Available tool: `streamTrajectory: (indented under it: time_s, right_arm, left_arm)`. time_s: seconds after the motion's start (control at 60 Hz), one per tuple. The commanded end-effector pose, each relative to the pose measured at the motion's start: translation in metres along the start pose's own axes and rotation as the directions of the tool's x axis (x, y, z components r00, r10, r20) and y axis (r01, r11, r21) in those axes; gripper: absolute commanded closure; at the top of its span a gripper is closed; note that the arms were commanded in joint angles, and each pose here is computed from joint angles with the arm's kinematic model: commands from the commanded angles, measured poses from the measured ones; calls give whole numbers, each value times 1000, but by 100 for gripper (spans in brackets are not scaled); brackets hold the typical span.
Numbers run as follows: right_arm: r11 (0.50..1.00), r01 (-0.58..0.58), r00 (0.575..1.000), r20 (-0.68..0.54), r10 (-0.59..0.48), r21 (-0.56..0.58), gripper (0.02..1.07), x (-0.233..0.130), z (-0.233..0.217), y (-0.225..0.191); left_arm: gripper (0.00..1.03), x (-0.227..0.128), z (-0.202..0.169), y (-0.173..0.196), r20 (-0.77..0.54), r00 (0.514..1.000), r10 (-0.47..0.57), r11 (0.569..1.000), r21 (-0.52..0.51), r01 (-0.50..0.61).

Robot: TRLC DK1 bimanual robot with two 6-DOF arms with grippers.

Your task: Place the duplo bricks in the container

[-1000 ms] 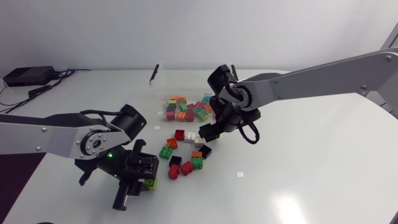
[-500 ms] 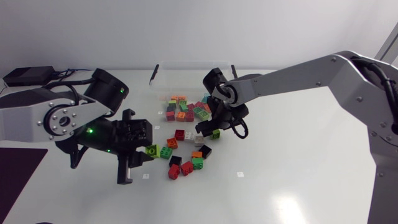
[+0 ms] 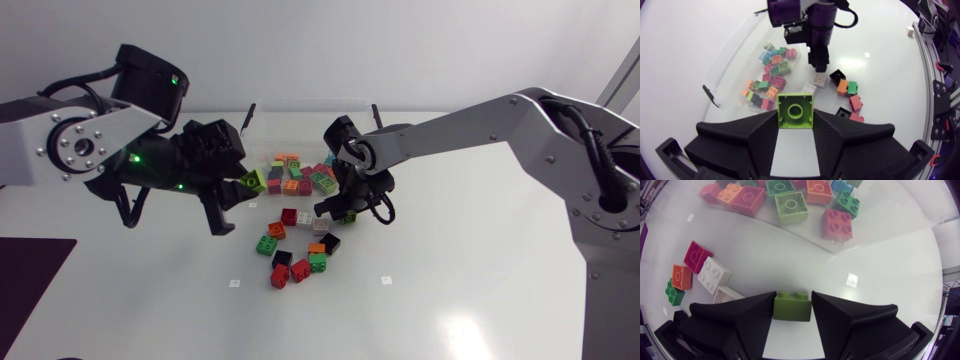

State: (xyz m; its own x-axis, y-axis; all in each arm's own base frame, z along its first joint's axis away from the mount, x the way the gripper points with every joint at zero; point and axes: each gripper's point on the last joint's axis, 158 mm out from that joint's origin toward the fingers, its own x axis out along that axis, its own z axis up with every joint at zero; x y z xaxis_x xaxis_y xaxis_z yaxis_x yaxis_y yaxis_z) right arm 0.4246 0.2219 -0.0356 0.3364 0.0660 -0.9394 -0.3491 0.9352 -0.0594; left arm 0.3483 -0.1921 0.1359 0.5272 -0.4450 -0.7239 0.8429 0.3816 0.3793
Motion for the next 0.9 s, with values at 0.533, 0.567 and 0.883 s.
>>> streamTrajectory:
  time_s: [0.533,0.567,0.883]
  right_arm:
    - [998,-7,996,88,2,60,68,-80,-7,-26]
    - [998,-9,995,99,3,60,68,-88,-5,-27]
    - [997,-56,977,207,42,61,68,-146,21,-26]
  left_arm:
    - [79,26,53,117,119,968,222,934,-310,-176]
    - [79,30,55,123,122,965,233,929,-322,-184]
    - [78,66,55,158,93,958,273,886,-413,-212]
